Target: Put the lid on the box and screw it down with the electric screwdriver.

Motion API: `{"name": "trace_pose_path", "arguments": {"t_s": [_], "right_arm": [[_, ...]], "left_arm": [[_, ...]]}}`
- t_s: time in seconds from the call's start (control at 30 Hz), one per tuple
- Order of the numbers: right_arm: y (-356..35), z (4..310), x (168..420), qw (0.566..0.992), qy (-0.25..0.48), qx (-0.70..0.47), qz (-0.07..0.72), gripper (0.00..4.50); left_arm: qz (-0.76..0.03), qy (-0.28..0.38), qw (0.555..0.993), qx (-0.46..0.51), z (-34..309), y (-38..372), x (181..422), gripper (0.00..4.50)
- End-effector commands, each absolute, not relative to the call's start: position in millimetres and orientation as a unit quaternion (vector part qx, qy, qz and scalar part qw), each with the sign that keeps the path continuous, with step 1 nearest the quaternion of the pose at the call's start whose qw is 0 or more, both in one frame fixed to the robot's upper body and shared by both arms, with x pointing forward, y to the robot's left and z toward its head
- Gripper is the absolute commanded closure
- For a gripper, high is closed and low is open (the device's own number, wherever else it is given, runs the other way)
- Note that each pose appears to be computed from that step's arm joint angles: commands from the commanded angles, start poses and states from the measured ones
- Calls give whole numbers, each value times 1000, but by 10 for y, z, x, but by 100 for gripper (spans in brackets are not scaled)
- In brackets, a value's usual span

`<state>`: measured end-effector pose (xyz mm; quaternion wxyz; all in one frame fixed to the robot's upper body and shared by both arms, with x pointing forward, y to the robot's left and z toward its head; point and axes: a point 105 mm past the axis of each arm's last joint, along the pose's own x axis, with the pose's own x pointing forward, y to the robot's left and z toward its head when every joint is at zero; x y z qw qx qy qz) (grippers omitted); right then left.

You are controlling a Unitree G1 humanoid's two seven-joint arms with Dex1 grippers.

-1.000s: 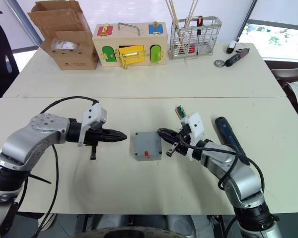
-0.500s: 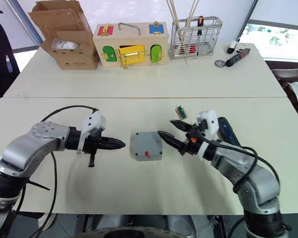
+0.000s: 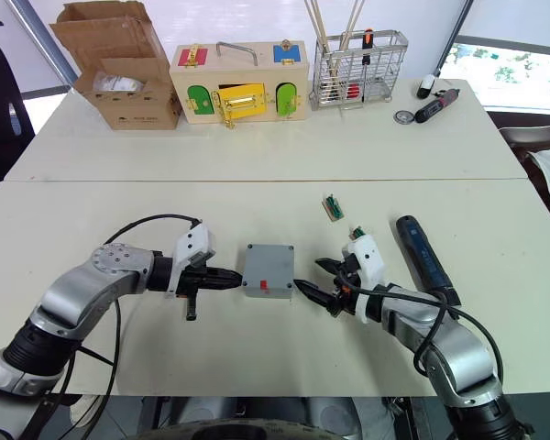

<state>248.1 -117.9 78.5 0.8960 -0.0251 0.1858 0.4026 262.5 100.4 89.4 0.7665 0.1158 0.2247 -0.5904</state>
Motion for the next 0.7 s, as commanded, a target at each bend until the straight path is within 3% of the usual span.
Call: {"name": "trace_pose_path", "arguments": {"t_s": [0.03, 0.2, 0.37, 0.47, 0.53, 0.6, 0.7], "right_arm": [[-1029, 874, 2401, 887, 165, -25, 431, 109], [-1270, 949, 2456, 902, 159, -64, 396, 109], [-1452, 1333, 2338, 898, 146, -79, 407, 109], [-1808, 1607, 2398, 914, 171, -123, 347, 52], [-2118, 1887, 2436, 920, 193, -152, 306, 6], [-2356, 2168, 2424, 920, 226, -142, 288, 0], [-2606, 2184, 2303, 891, 349, -109, 269, 0]], "left_arm": [[-598, 208, 765, 120, 960, 976, 2604, 450], [-604, 215, 758, 124, 1041, 1115, 2567, 450], [-587, 196, 776, 123, 1359, 1363, 2736, 450], [-600, 157, 774, 126, 1670, 1300, 2810, 450], [-632, 143, 750, 135, 1827, 1197, 2724, 450], [-672, 129, 719, 124, 1962, 1080, 2580, 398], [-689, 95, 704, 143, 2013, 907, 2499, 279]]}}
